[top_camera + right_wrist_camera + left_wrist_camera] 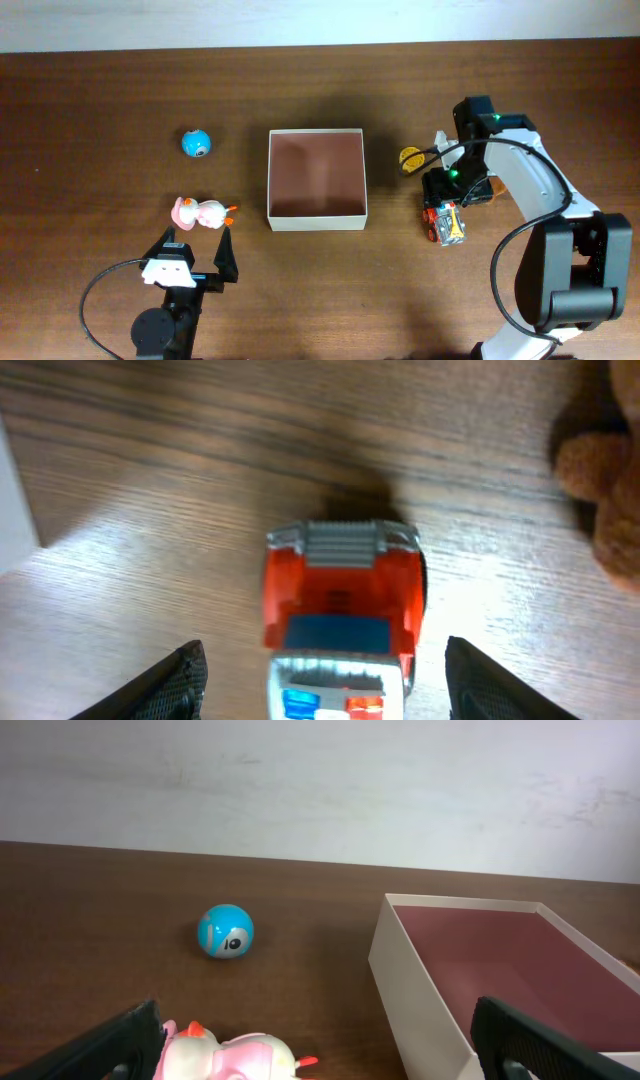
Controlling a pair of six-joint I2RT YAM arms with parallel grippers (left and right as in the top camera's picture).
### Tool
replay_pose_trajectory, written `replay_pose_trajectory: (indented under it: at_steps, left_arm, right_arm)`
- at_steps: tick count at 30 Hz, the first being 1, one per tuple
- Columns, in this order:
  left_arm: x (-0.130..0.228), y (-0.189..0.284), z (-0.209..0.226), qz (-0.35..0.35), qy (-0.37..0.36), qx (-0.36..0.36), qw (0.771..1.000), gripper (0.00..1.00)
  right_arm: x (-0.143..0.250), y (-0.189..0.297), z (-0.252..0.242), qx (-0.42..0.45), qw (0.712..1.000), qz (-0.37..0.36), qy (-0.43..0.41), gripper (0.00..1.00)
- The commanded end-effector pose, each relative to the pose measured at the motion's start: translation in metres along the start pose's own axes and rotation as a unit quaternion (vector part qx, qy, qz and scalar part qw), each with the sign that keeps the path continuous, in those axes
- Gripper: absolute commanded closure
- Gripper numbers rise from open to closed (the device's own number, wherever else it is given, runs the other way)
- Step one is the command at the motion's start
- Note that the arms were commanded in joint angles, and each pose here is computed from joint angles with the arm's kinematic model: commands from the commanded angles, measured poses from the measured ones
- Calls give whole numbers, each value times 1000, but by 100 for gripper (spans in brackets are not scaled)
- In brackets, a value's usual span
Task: Pack container
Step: 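Close the right gripper on the fire truck and lift it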
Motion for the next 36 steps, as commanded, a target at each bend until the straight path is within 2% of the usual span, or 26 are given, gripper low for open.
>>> replay_pose_trajectory:
  at_steps: [1,10,21,31,34,36]
  left_arm:
    - [1,0,0,-1,-6,0,1000,0]
    - [1,0,0,-1,-6,0,1000,1]
    - [1,0,0,-1,-6,0,1000,0]
    - [1,0,0,-1,-6,0,1000,0]
    - [1,0,0,-1,-6,0,1000,1]
    - [1,0,0,-1,-6,0,1000,0]
  right_arm:
    - [8,-10,-6,23,1000,15,10,29]
    - [24,-41,-11,20,999,29,3,29]
    - [17,-47,-6,1,1000,9,5,33]
    - [29,-65,-8,-4,1000,18,4,35]
    - [29,-65,-8,-4,1000,18,4,36]
    - [28,-65,-8,-4,1000,14,5,43]
Point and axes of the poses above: each gripper's point midway between its finger pads, its own y axis back along the fingers, its own z axis along the line the jaws close on, x = y × z, the point moved 4 cm from there along y, back along the fingers, and after that the axes turned 14 degrees about -y, right-handed, at the moved point
